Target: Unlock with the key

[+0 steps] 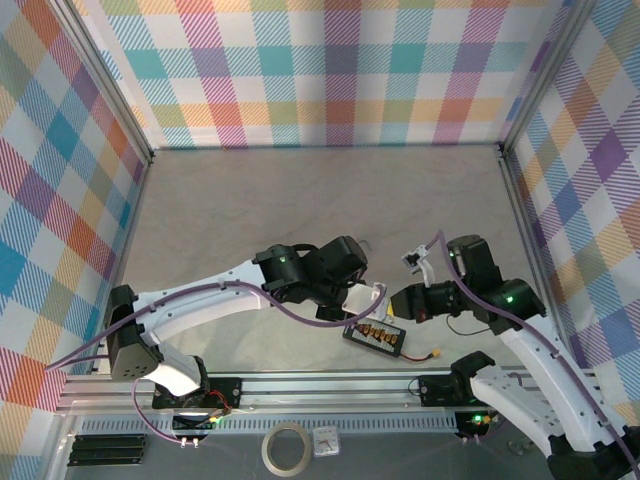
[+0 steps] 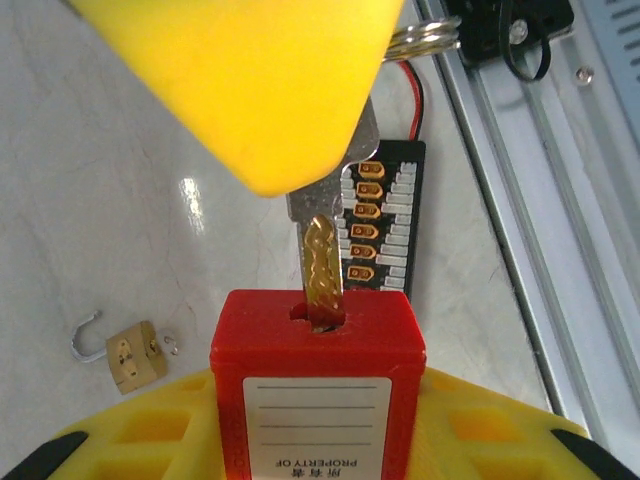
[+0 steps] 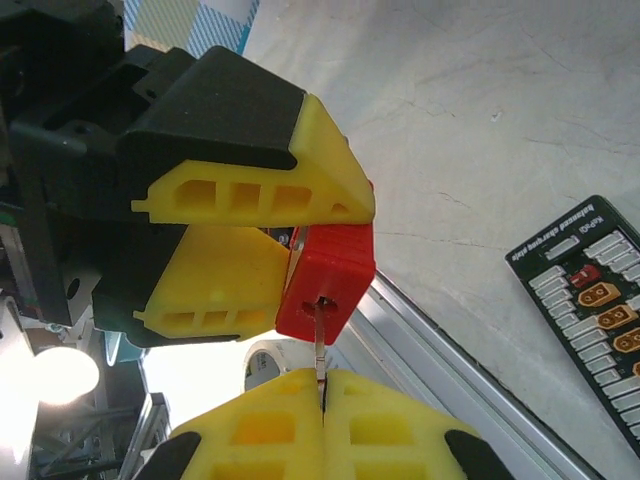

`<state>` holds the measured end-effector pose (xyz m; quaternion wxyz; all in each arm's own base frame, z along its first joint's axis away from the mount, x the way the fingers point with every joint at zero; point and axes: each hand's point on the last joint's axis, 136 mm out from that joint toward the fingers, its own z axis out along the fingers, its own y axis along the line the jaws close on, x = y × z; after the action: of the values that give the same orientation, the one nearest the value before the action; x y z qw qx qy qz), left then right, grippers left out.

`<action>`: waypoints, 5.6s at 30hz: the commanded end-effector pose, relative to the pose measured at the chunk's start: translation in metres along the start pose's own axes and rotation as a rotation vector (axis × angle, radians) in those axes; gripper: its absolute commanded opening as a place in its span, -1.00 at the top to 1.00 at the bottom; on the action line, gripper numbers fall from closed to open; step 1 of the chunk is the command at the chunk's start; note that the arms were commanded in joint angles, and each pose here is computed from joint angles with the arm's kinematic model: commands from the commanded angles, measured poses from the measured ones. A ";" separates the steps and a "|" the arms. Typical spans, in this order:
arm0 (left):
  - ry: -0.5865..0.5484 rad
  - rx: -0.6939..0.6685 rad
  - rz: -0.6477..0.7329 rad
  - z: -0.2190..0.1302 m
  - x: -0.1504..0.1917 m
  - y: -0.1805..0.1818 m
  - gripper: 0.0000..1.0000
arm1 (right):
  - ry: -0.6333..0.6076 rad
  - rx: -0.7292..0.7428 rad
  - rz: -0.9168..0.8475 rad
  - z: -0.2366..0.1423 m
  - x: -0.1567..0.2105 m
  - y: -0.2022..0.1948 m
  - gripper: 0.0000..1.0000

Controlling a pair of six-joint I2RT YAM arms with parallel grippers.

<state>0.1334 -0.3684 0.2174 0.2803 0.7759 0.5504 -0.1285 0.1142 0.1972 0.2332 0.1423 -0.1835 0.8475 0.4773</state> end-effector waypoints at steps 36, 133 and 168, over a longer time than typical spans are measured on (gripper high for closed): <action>-0.464 -0.338 -0.110 -0.053 -0.078 0.063 1.00 | 0.016 0.089 0.158 0.011 -0.031 -0.014 1.00; -0.275 -0.081 -0.288 -0.008 -0.015 0.038 1.00 | -0.359 -0.014 0.219 -0.024 -0.034 -0.053 -0.63; -0.304 -0.134 -0.766 0.004 -0.001 0.105 1.00 | -0.470 0.121 0.030 0.017 -0.031 -0.084 -0.34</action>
<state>0.2164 -0.4053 0.2471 0.3259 0.4793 0.7449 -0.3305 0.1769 0.1856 0.1611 0.3096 -0.0431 0.8170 0.4846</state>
